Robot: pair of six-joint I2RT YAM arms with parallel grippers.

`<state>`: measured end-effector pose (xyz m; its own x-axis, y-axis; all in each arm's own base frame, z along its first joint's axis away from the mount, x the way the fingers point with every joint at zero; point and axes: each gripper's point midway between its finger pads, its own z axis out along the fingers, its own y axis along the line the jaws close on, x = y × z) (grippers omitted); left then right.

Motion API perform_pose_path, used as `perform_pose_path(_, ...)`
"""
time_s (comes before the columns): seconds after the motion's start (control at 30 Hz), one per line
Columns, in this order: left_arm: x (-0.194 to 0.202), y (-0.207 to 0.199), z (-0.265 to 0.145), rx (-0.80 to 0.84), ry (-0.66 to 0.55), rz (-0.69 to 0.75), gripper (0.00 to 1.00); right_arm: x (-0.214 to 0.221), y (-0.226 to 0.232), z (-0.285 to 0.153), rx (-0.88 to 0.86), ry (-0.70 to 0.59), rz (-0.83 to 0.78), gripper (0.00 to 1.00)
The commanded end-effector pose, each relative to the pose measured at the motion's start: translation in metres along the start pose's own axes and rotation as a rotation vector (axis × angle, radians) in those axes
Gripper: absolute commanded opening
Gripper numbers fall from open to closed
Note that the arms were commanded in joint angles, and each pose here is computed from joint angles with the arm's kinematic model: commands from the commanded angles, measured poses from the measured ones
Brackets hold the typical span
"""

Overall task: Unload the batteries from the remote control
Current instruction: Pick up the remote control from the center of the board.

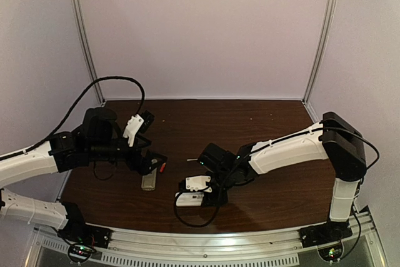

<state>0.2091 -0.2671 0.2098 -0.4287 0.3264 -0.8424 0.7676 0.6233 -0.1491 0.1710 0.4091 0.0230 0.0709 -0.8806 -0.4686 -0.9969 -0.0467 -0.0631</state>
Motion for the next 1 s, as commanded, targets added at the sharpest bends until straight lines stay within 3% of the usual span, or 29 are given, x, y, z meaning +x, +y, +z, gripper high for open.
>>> perform_pose_path(0.0, -0.002, 0.000, -0.005, 0.007, -0.029, 0.000, 0.98, 0.016, 0.005, 0.009, 0.002, 0.060, 0.016, 0.24)
perform_pose_path(0.23, -0.001, -0.001, -0.011, 0.013, -0.040, -0.003, 0.97, -0.009, -0.006, -0.015, 0.055, -0.017, 0.073, 0.12)
perform_pose_path(0.97, -0.061, -0.006, -0.022, 0.004, -0.066, -0.180, 0.97, -0.049, -0.042, -0.153, 0.385, -0.250, 0.249, 0.02)
